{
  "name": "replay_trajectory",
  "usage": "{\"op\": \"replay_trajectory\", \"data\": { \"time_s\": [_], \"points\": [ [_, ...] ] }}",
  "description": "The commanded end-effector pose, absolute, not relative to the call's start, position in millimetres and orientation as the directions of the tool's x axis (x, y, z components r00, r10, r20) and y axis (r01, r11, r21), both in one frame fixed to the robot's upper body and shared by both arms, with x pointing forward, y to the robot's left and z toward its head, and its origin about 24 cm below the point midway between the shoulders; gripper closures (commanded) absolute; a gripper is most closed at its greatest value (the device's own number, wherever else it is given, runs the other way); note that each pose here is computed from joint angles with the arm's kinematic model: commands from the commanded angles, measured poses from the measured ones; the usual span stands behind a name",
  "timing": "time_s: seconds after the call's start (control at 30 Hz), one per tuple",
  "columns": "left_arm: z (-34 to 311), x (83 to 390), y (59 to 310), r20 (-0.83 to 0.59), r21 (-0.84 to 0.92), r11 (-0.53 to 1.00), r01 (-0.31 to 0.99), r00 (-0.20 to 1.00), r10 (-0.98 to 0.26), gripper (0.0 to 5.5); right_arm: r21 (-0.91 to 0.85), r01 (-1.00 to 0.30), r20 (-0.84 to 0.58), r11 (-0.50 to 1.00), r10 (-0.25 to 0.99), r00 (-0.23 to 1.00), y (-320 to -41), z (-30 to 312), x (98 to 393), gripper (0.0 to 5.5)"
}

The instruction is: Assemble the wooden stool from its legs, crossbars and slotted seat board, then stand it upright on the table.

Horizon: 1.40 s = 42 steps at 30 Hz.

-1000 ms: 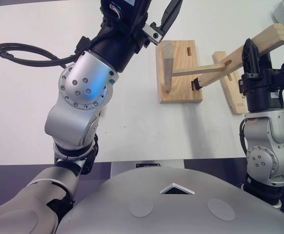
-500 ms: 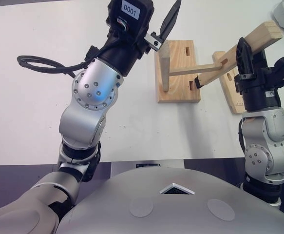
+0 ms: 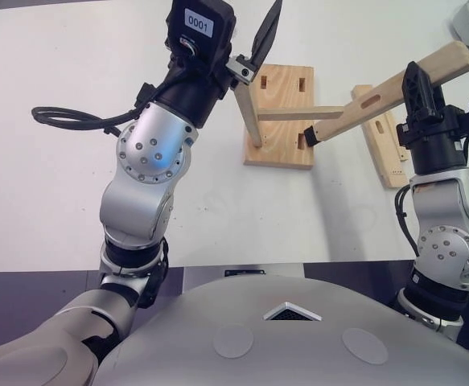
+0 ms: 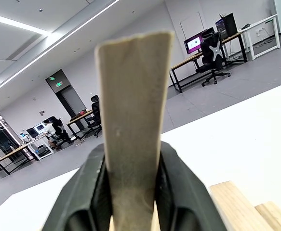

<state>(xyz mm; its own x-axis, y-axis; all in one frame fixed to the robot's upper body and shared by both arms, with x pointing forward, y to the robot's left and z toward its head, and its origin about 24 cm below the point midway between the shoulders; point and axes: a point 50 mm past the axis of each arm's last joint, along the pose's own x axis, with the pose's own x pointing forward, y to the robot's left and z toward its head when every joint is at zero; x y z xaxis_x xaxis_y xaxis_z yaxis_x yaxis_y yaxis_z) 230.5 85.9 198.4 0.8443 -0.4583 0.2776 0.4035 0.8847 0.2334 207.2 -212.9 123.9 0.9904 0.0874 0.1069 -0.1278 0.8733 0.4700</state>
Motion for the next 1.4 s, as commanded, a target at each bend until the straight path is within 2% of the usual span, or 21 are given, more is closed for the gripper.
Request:
{"op": "replay_trajectory", "data": {
  "time_s": [0.03,0.13,0.2,0.3,0.4,0.57,0.83,0.97,1.23,1.4],
  "points": [
    [221.3,226.2,103.9,0.367,0.225,0.911,0.345,0.836,-0.408,1.8,0.471,-0.084,0.053,0.878,0.067,0.996,-215.4,122.6,205.2,4.48],
    [240.7,214.1,131.4,0.456,0.155,0.94,0.305,0.821,-0.342,1.8,0.508,-0.07,0.049,0.859,0.052,0.997,-219.2,125.1,204.5,4.48],
    [242.5,206.8,157.5,0.466,0.124,0.96,0.251,0.839,-0.279,1.8,0.539,-0.05,0.059,0.841,0.021,0.998,-225.4,130.4,206.4,4.48],
    [218.4,198.5,198.4,0.343,0.149,0.979,0.138,0.922,-0.182,1.8,0.579,-0.034,0.06,0.815,-0.002,0.998,-232.2,138.0,209.4,4.48],
    [181.9,192.1,211.0,0.196,0.131,0.986,0.104,0.972,-0.128,1.8,0.606,-0.037,0.043,0.795,0.013,0.999,-230.9,140.4,211.5,4.48],
    [116.8,190.0,194.6,-0.02,0.064,0.98,0.187,0.982,-0.186,1.8,0.628,-0.025,0.0,0.778,0.032,1.0,-224.3,136.6,212.2,4.48],
    [58.3,212.0,164.3,-0.148,0.003,0.943,0.332,0.933,-0.328,1.8,0.631,0.01,-0.041,0.776,0.02,0.999,-222.2,126.4,211.4,4.48],
    [64.8,213.6,158.5,-0.057,-0.106,0.913,0.394,0.914,-0.402,2.38,0.634,0.035,-0.056,0.772,0.0,0.998,-224.4,120.9,211.3,4.48],
    [86.9,208.2,151.8,0.028,-0.123,0.908,0.4,0.916,-0.4,2.38,0.696,0.054,-0.091,0.716,0.013,0.996,-219.8,107.9,205.8,4.48],
    [103.7,216.9,149.0,0.075,-0.094,0.909,0.406,0.913,-0.401,2.38,0.69,0.056,-0.083,0.722,0.002,0.997,-220.5,108.6,206.9,4.48]
  ]
}}
